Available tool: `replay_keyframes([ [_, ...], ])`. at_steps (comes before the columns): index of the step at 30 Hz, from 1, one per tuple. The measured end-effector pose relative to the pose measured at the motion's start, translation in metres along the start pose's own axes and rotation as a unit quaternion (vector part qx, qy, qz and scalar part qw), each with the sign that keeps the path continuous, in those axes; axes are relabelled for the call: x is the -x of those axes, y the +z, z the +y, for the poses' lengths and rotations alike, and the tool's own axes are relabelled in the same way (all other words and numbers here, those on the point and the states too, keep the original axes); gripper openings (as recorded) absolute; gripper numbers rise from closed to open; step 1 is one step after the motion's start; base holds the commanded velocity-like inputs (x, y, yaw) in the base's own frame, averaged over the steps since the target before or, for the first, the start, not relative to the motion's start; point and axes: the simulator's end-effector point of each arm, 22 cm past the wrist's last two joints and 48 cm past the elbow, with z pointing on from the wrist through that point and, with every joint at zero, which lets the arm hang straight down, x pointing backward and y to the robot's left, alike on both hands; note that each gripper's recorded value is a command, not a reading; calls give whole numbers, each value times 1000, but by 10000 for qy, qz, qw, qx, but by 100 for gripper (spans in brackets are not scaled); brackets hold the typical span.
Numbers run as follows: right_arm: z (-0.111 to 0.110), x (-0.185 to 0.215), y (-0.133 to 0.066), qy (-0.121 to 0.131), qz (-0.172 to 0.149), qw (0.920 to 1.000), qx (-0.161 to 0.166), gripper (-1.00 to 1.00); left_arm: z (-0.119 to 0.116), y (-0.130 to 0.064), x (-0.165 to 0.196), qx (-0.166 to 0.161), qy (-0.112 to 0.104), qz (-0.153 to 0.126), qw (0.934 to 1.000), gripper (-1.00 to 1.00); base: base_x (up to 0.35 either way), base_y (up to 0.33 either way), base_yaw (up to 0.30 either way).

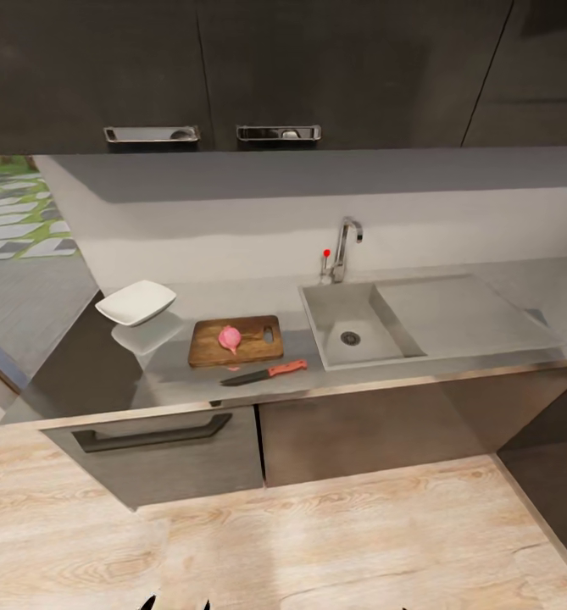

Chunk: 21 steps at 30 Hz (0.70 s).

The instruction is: In the kitchen, take the Vidalia onion out of the sink, dice it on the chopping board with the paring knife, put the diced onion into the bowl on the countertop, then place both the paring knife and the chopping board into the sink.

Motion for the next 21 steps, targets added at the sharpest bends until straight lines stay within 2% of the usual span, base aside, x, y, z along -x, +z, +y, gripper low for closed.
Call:
replay_keyframes([
  [5,3,5,1,31,-70,10000,1,100,17,-7,-20,20,179,-102,9998,100,0,0,0],
  [8,3,7,1,36,-102,9999,0,100,21,-10,-29,24,248,-73,9997,100,0,0,0],
  [13,-1,9,1,45,-131,9999,-39,100,26,-12,-35,63,266,-32,9996,100,0,0,0],
  [21,-13,9,0,313,-150,9991,-243,100,41,-17,-64,223,254,256,9991,100,0,0,0],
])
